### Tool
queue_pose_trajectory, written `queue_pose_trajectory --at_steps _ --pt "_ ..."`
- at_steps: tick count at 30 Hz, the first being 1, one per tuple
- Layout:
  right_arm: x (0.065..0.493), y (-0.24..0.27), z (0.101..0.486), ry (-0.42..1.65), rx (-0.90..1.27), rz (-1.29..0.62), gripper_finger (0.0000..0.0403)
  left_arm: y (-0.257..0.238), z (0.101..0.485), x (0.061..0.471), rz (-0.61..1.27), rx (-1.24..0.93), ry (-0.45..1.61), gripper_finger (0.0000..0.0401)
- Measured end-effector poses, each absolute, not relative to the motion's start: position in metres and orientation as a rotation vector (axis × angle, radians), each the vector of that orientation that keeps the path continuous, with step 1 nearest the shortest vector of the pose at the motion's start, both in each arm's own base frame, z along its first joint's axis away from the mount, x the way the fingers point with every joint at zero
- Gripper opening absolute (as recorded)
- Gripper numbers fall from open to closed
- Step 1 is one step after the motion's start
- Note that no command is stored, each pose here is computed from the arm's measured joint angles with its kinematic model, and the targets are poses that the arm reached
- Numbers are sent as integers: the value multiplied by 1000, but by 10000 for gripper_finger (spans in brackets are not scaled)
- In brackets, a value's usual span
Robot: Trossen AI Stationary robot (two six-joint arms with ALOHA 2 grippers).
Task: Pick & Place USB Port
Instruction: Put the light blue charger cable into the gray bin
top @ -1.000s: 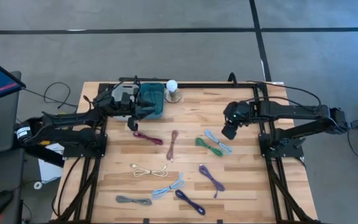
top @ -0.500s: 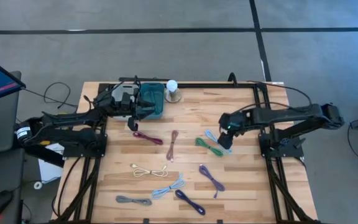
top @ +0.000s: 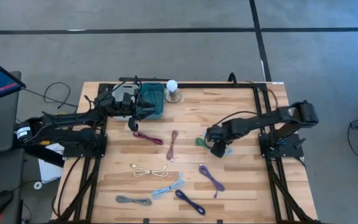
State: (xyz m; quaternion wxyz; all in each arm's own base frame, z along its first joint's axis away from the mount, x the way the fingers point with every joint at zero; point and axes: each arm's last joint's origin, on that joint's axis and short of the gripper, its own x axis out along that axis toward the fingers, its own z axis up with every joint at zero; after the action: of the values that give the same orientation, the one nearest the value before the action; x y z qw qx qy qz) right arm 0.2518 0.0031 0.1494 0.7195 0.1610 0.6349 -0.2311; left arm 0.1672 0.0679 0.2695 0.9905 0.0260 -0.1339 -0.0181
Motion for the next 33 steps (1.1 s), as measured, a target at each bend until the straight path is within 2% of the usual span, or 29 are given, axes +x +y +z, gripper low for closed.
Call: queue_pose_trajectory --at_steps 6,9,12,17,18,25,33 --pt "257 3 128 1488 330 -526 202 68 270 167 -36 52 -269 127" --pt "258 3 124 1494 331 -525 182 68 269 167 -35 52 -268 127" --pt "259 3 123 1491 326 -519 138 68 269 167 -35 52 -268 127" --pt "260 4 125 1474 330 -495 28 68 270 167 -34 52 -268 127" --pt "260 4 126 1472 318 -481 16 68 270 167 -34 52 -268 127" --pt "260 3 141 1368 257 -445 6 68 270 167 -34 52 -268 127" --pt "251 -9 192 1115 193 -481 2 68 269 167 -34 54 -268 127"
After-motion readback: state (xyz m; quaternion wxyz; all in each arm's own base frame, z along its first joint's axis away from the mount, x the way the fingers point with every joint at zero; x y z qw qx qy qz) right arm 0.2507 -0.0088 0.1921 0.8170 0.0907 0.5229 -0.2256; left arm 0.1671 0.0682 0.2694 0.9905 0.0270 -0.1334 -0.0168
